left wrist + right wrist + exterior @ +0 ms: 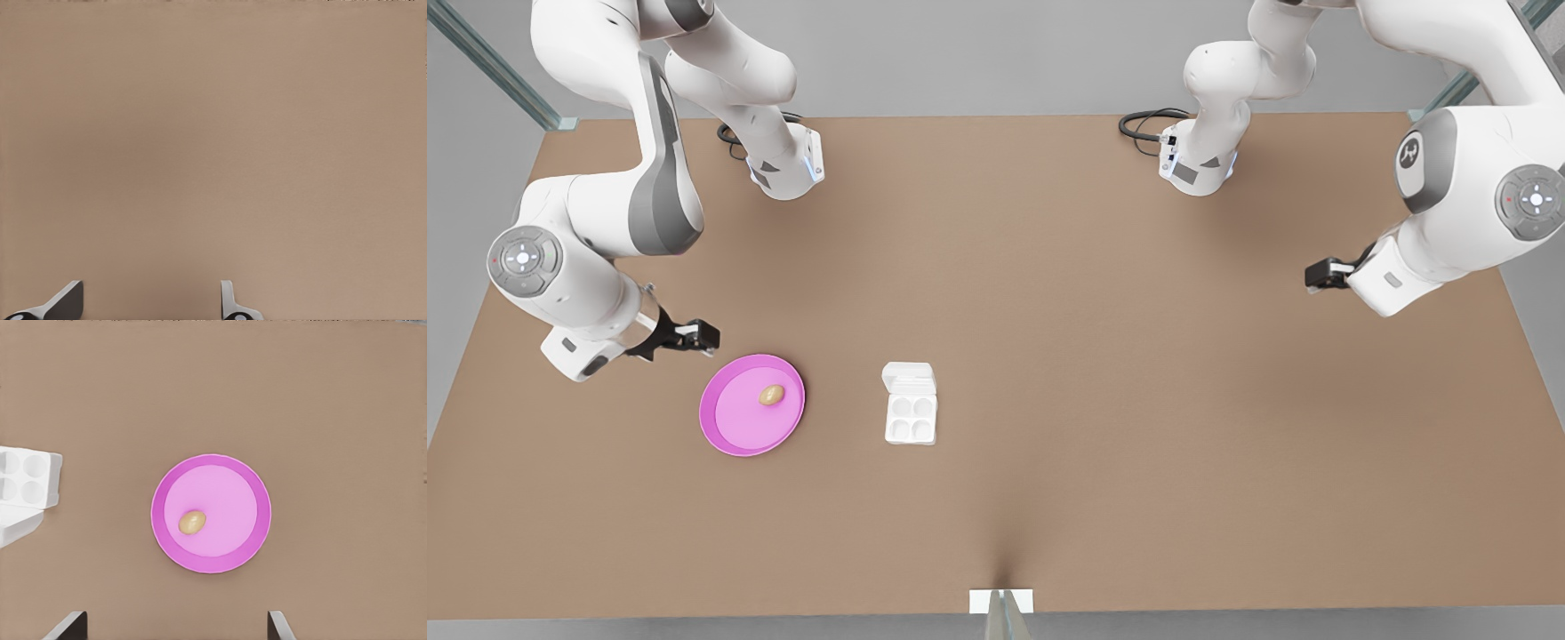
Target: Pack egg into the box and close the box lid
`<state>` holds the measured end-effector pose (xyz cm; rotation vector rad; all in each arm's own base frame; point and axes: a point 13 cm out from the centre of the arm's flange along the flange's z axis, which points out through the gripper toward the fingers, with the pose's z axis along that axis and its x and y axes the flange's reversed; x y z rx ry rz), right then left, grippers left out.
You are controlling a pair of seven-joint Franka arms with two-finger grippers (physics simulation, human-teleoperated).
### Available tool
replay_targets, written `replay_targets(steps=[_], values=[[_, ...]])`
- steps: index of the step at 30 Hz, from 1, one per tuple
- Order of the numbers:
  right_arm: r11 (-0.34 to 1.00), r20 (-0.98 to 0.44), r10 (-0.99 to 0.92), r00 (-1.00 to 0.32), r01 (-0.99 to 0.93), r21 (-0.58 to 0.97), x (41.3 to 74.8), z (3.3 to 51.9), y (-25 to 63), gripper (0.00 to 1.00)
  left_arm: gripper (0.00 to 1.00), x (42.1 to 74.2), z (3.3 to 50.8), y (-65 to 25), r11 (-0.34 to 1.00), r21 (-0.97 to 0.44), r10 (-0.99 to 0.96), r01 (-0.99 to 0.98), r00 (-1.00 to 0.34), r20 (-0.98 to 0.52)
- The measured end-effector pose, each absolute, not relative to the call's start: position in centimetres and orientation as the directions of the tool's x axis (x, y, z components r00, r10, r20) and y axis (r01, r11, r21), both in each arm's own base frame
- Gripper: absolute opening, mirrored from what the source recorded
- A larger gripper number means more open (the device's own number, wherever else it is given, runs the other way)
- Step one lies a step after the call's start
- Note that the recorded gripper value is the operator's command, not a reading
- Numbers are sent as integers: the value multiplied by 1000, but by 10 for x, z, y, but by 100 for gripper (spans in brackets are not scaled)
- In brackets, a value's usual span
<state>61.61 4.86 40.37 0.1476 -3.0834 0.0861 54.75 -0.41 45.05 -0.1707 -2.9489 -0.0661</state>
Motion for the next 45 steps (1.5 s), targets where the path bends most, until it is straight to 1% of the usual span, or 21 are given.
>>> replay_targets(steps=[3,4,7,9,12,15,20,24,30,36,45], values=[[995,60,-79,-995,-82,-54,616,403,41,100,100,553,451,-8,990,36,126,134,-978,169],[995,84,-77,-993,-81,-54,616,390,39,100,100,554,451,-8,990,36,129,137,-978,165],[995,193,-77,-978,-86,-43,621,322,39,100,100,557,451,-8,989,36,134,142,-978,157],[995,281,-87,-956,-98,-26,618,263,47,100,100,558,451,-7,989,36,136,144,-979,153],[995,365,-89,-927,-102,-17,590,185,51,100,100,559,448,-7,988,36,141,148,-978,153],[995,376,-82,-923,-95,-14,566,136,51,100,100,561,446,-7,988,35,146,153,-977,154],[996,238,-80,-968,-84,-8,589,117,59,100,100,562,443,-7,987,34,151,159,-976,157],[997,141,-73,-987,-73,5,595,96,62,100,100,563,441,-7,986,34,155,162,-975,158],[998,0,-54,-999,-54,20,626,101,62,100,100,564,441,-7,985,34,159,166,-975,157],[999,-43,-35,-998,-37,27,632,100,57,100,100,564,441,-6,985,35,162,169,-974,156],[1000,-22,-11,-1000,-12,28,617,85,45,100,100,565,441,-8,984,35,168,175,-973,156]])
